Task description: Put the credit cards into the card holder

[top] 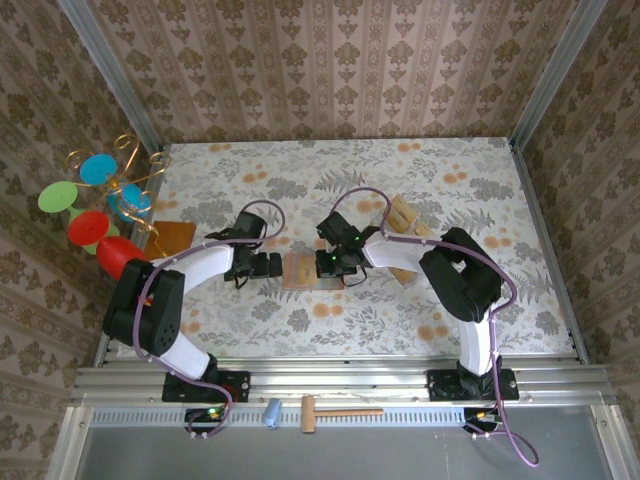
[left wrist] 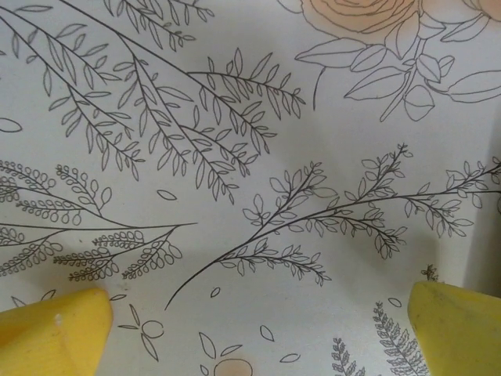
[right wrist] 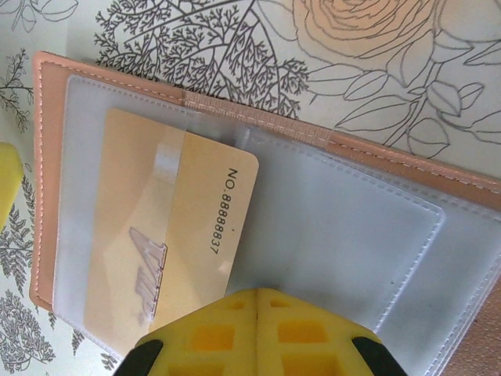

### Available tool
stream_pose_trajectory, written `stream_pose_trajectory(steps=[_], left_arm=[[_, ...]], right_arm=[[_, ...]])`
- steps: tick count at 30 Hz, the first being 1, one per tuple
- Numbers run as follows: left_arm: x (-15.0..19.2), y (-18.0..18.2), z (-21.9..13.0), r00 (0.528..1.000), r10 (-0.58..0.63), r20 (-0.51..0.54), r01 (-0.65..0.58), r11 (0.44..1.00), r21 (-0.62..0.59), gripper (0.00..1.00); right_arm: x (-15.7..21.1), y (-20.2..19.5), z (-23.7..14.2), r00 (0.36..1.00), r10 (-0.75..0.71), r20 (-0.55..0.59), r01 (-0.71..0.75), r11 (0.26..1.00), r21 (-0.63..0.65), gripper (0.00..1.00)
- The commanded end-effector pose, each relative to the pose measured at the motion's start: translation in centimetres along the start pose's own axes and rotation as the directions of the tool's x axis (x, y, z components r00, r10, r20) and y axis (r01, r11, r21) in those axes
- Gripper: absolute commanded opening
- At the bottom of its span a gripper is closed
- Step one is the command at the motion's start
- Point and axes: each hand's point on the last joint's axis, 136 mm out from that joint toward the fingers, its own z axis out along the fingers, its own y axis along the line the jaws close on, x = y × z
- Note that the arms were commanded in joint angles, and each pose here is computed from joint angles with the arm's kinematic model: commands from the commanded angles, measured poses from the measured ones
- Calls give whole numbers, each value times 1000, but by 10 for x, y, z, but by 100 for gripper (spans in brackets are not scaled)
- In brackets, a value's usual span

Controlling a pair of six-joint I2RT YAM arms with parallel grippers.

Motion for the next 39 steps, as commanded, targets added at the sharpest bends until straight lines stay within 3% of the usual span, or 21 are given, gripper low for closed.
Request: stream_pose_trajectory(steps=[1, 25, 39], left_arm=[[3, -6, 2, 1000, 15, -27, -15, 1000, 1, 98], [10, -26, 4, 999, 51, -18, -50, 998, 37, 98], [-12, -7, -24, 999, -7, 54, 5, 999, 34, 99]], right_arm=[[5, 1, 2, 999, -29, -25, 30, 999, 34, 0], [4, 30, 14, 996, -66, -56, 66, 998, 8, 0], [4, -10, -12, 999, -38, -20, 40, 997, 72, 0]])
